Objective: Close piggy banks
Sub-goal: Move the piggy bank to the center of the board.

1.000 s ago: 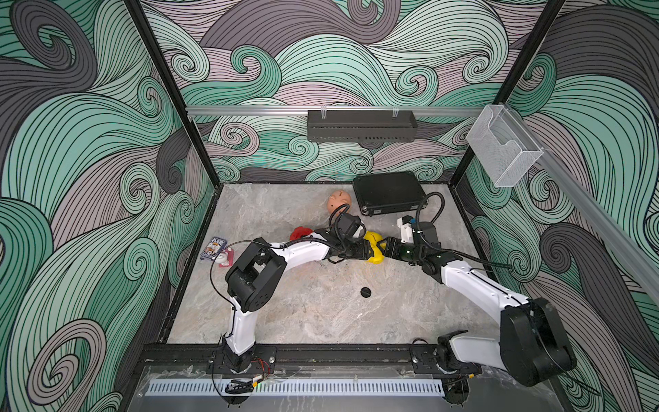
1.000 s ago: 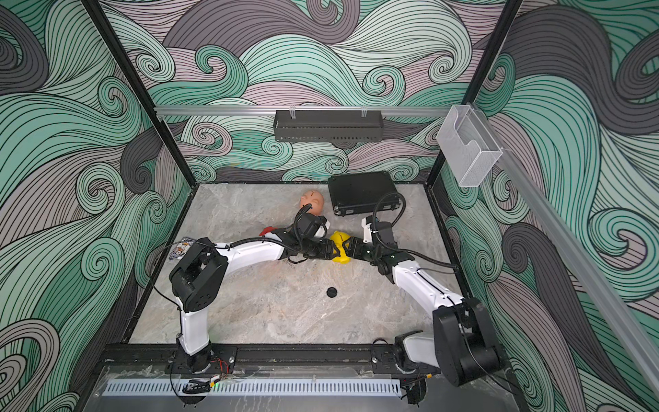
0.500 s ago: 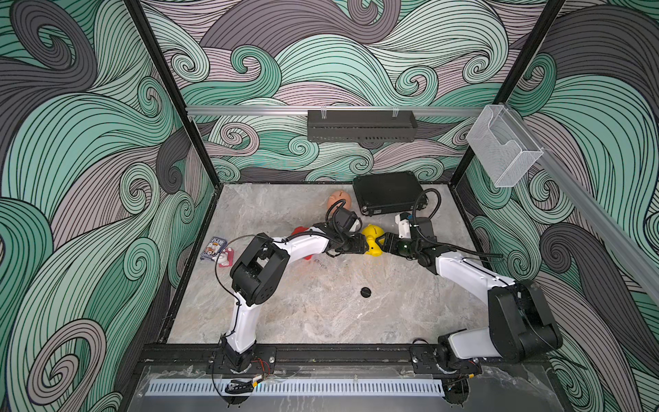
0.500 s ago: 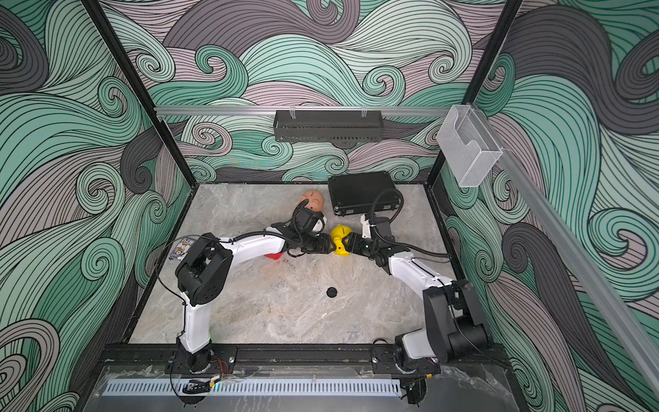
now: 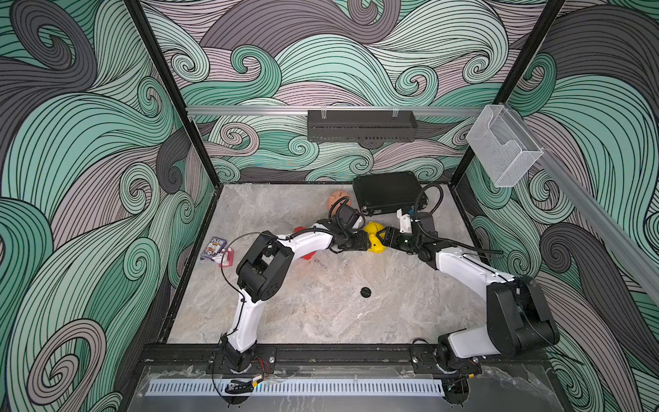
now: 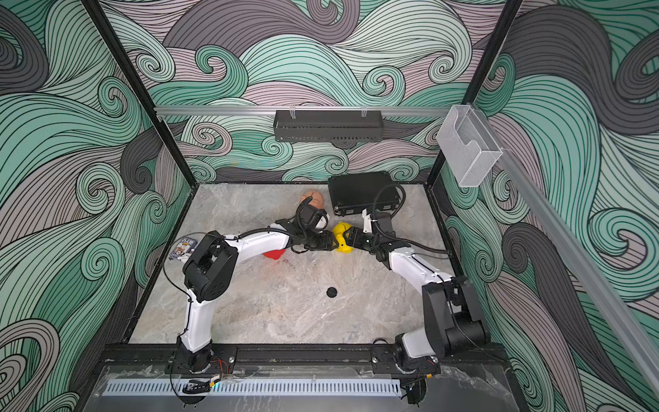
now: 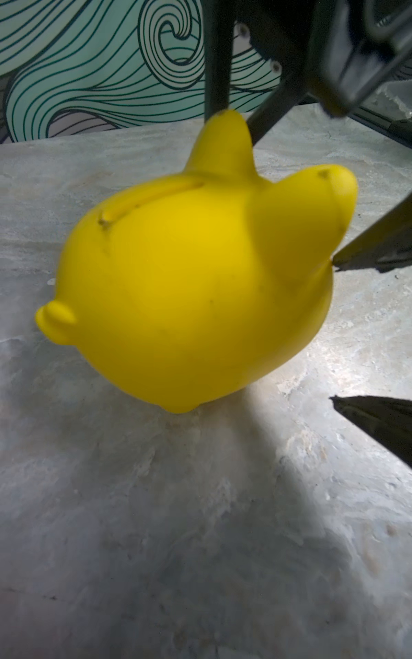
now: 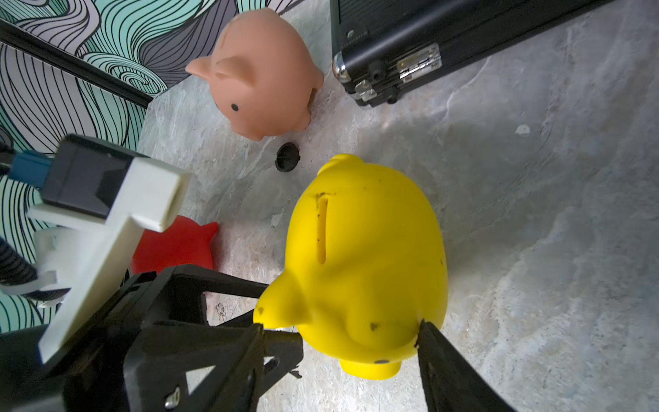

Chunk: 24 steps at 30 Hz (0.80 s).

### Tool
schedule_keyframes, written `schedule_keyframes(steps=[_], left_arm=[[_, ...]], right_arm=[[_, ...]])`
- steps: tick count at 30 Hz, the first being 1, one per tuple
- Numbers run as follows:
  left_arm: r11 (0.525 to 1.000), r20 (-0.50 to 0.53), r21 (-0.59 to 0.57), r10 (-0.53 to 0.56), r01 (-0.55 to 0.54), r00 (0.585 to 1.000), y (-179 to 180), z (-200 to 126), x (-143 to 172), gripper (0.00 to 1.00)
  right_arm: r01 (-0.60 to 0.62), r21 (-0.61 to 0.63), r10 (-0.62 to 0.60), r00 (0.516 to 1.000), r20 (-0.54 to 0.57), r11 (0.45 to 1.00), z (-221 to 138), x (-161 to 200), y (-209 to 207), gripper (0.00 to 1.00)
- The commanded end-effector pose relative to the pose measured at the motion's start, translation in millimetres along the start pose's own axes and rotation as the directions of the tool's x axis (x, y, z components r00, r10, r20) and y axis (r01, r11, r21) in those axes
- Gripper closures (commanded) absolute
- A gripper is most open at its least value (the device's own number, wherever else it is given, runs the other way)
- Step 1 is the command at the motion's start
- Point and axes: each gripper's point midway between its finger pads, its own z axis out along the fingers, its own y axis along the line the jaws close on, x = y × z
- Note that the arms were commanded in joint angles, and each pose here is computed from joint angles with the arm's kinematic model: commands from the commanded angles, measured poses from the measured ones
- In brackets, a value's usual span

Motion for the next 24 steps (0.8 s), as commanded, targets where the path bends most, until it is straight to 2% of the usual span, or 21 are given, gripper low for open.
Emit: schedule_keyframes(steps=[1, 17, 24], left_arm=[[1.0, -0.006, -0.015, 0.011, -0.011, 1.0, 4, 1, -6, 0.44], [1.0, -0.015, -0.018, -0.001, 0.0, 1.0, 11, 3, -9, 0.44], [1.0, -0.009, -0.015, 0.0, 0.0, 1.0, 9, 2, -12, 0.44]], right_arm=[[0.002, 0.018, -0.002, 1.0, 0.015, 1.0, 2, -10, -6, 0.33], [-0.007, 0.022, 0.007, 1.0, 0.003, 1.0, 17, -14, -18, 0.42], [-0.016, -0.009, 0.016, 1.0, -0.015, 1.0, 21, -12, -17, 0.51]])
